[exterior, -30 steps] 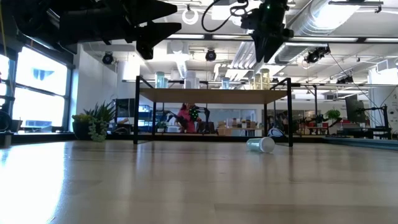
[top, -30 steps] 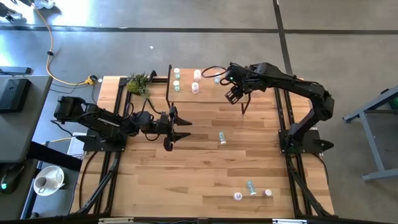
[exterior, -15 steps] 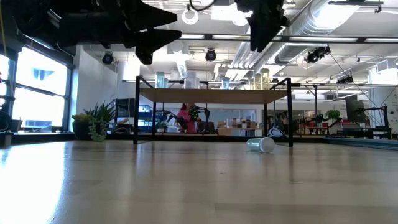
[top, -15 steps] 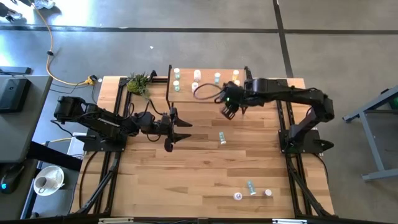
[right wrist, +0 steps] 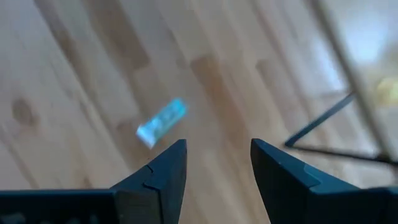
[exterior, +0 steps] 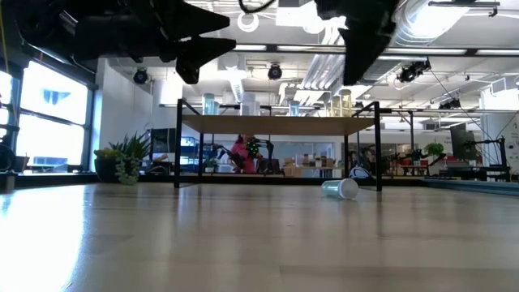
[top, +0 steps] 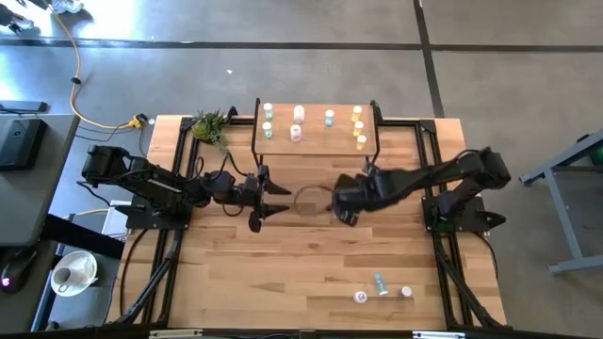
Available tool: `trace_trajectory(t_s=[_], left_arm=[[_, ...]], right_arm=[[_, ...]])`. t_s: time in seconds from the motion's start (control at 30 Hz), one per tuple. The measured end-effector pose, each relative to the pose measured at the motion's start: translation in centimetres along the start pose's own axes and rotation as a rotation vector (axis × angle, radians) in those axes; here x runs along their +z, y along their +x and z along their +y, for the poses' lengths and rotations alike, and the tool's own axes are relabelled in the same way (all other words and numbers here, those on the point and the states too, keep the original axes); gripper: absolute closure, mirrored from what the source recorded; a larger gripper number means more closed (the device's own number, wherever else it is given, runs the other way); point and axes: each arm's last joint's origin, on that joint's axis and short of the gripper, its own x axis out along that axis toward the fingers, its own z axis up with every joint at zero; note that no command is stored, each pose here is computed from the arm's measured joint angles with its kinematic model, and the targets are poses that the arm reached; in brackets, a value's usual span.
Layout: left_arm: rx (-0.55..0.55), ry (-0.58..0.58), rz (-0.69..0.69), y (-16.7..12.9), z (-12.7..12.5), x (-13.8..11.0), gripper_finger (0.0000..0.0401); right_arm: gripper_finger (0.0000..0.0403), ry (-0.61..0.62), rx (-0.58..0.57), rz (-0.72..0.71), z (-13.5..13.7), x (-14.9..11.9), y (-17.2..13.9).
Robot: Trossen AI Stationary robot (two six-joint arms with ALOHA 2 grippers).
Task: Pick and place medicine bottles onto shelf by color
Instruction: Put the transparent pill bottle on the shelf aligned with the other transparent pill bottle
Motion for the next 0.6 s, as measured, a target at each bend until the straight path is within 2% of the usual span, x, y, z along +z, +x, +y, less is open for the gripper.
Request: trace_trajectory(t_s=[0.27, 0.6], left_arm=[[0.011, -0.004, 0.086, 0.0, 0.1, -0.8, 0.0192], [-0.020, -0.003, 0.099, 0.0, -0.8, -1.0, 0.0192]], right_arm=[[0.0234, 0.011, -0.001, 0.039, 3.8, -4.9, -0.8], [0.0234, 0.024, 0.052, -0.103, 7.8, -10.3, -4.5]])
